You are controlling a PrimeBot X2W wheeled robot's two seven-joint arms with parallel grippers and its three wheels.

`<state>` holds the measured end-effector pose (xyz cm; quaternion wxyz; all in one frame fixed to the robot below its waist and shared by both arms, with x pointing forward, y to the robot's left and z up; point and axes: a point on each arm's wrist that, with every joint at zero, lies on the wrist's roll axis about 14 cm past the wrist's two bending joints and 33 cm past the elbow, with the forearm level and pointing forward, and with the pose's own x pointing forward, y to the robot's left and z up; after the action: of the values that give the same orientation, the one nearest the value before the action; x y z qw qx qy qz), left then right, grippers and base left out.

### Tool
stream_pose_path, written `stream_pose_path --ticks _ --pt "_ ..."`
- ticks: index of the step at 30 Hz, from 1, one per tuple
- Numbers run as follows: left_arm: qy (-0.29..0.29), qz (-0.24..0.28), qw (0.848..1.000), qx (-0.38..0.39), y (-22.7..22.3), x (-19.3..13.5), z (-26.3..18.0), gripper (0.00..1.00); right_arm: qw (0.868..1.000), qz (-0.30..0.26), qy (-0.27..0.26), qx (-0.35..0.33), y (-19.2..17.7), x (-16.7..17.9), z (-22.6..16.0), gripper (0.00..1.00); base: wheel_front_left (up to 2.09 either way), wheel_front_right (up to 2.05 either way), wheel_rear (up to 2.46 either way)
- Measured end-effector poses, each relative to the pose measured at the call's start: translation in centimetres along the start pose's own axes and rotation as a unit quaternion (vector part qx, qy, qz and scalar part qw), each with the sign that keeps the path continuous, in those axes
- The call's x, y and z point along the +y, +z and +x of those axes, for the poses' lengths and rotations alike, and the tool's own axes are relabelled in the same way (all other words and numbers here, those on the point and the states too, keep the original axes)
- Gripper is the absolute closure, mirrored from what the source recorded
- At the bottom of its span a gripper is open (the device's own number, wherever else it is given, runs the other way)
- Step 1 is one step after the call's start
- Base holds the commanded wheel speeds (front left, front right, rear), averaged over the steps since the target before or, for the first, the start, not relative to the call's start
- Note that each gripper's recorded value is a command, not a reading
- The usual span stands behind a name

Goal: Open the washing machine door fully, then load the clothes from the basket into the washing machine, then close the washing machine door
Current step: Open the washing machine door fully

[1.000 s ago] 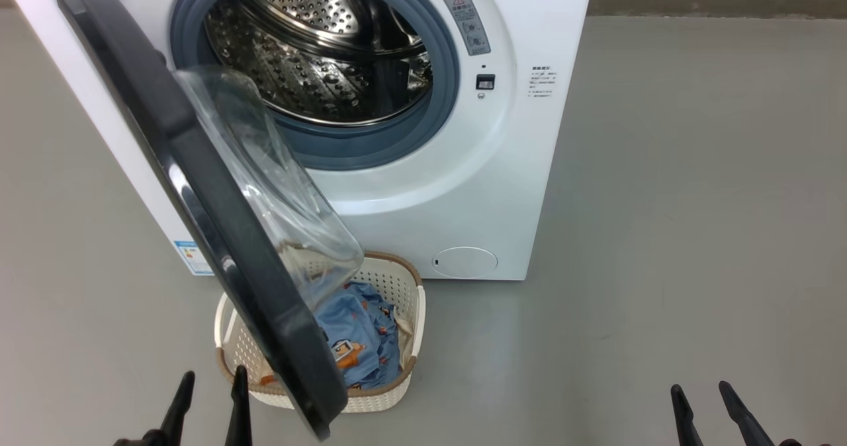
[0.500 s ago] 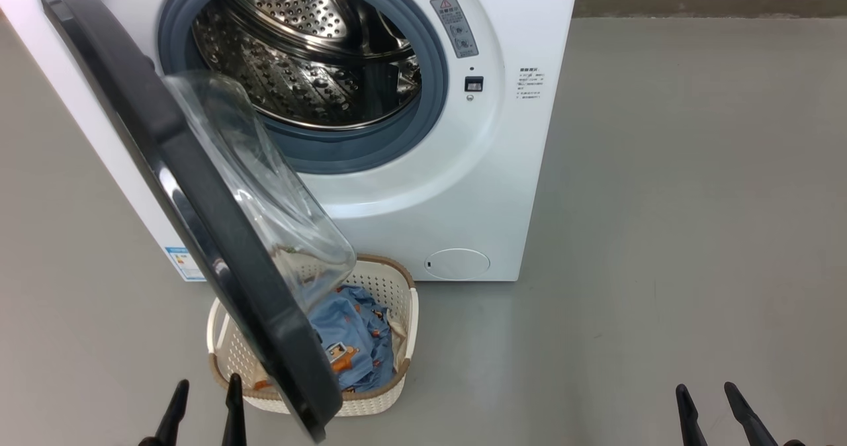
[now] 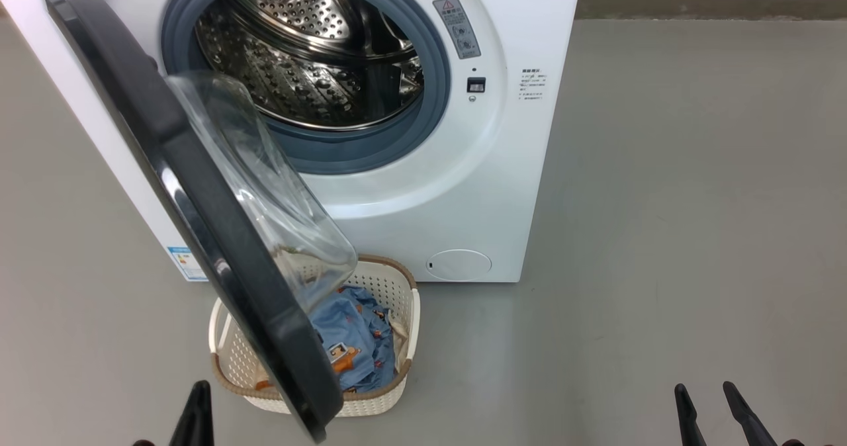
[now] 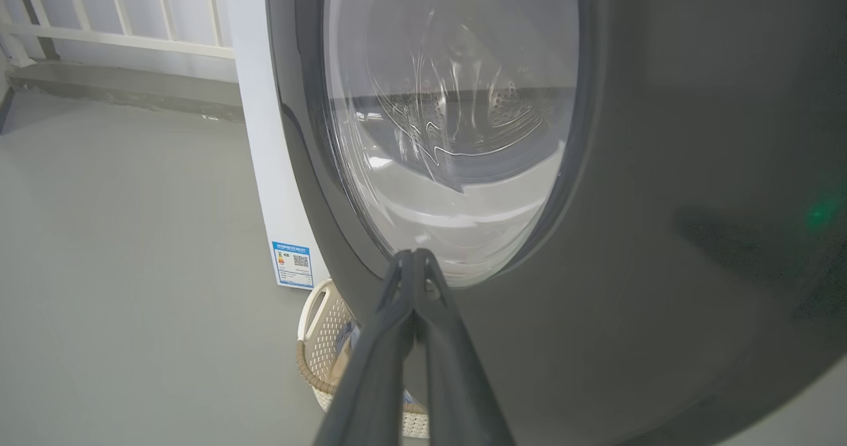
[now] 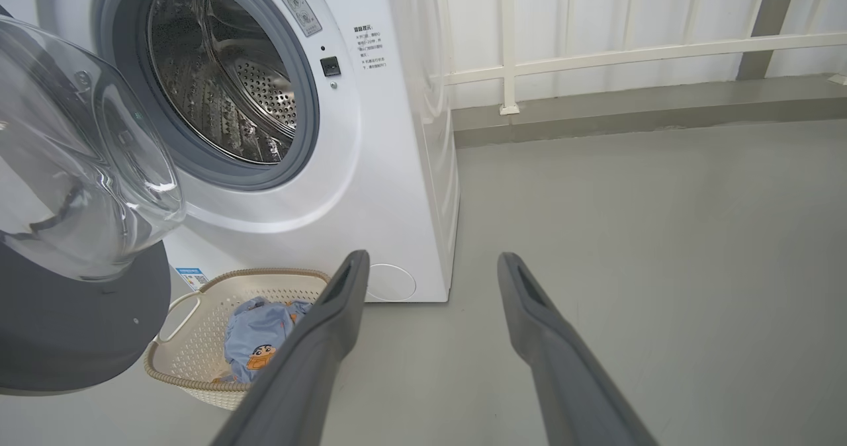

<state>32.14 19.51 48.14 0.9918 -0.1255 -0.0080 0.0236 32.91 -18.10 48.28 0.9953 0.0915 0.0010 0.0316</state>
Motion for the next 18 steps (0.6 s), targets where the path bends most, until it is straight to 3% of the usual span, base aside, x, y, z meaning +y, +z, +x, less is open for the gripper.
stream_pose_path --ticks 6,11,14,18 --pt "0.054 -0.008 0.998 -0.025 1.5 2.5 -0.1 1.0 1.0 0.0 0.003 -0.001 0.1 0.2 0.1 0.0 0.0 0.0 0.0" --pt "0.11 -0.004 0.987 -0.114 7.3 5.2 0.2 1.0 1.0 -0.001 0.009 -0.004 0.2 0.5 0.4 0.0 0.0 0.0 0.0" --pt "0.096 0.007 0.977 -0.191 12.3 3.9 0.4 1.0 1.0 -0.001 0.012 -0.005 0.3 0.6 0.6 0.0 0.0 0.0 0.0" --pt "0.037 0.014 0.962 -0.27 19.5 -0.2 0.1 1.0 1.0 -0.002 0.015 -0.005 0.4 0.8 0.8 0.0 0.0 0.0 0.0"
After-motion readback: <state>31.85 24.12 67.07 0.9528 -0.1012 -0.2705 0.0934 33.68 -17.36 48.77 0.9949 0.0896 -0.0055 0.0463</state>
